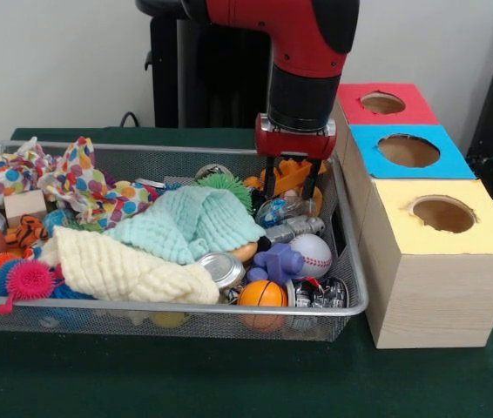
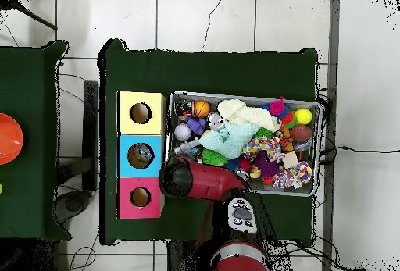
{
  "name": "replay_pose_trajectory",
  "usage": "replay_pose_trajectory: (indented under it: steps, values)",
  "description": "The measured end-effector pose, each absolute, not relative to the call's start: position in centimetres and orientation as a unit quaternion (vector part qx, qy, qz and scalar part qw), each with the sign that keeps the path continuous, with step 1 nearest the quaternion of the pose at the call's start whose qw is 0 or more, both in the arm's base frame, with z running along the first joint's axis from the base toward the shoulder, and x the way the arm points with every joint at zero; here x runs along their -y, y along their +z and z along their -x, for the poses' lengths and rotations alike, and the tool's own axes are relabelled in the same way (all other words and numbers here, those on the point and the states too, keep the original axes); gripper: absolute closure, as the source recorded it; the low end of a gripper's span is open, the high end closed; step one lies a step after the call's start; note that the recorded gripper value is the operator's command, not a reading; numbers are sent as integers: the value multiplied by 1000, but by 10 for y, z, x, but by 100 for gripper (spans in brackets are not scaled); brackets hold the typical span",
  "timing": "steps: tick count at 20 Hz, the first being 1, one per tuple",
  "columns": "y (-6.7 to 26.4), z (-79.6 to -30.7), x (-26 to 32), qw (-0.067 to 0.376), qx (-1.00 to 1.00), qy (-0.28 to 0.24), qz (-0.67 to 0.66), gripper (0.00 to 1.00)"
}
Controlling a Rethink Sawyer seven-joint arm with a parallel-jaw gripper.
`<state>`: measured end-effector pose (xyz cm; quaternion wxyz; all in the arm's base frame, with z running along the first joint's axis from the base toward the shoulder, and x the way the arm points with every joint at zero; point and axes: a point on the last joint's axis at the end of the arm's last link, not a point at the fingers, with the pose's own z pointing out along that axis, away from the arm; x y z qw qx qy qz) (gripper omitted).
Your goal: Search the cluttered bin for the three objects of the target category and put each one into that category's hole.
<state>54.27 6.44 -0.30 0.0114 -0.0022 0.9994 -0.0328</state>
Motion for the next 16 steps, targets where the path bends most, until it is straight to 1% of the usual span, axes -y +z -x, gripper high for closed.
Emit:
replay_pose_trajectory:
  steps: [16]
  values:
    - [-1, -545, -55, 12, -999, -32, -7, 0]
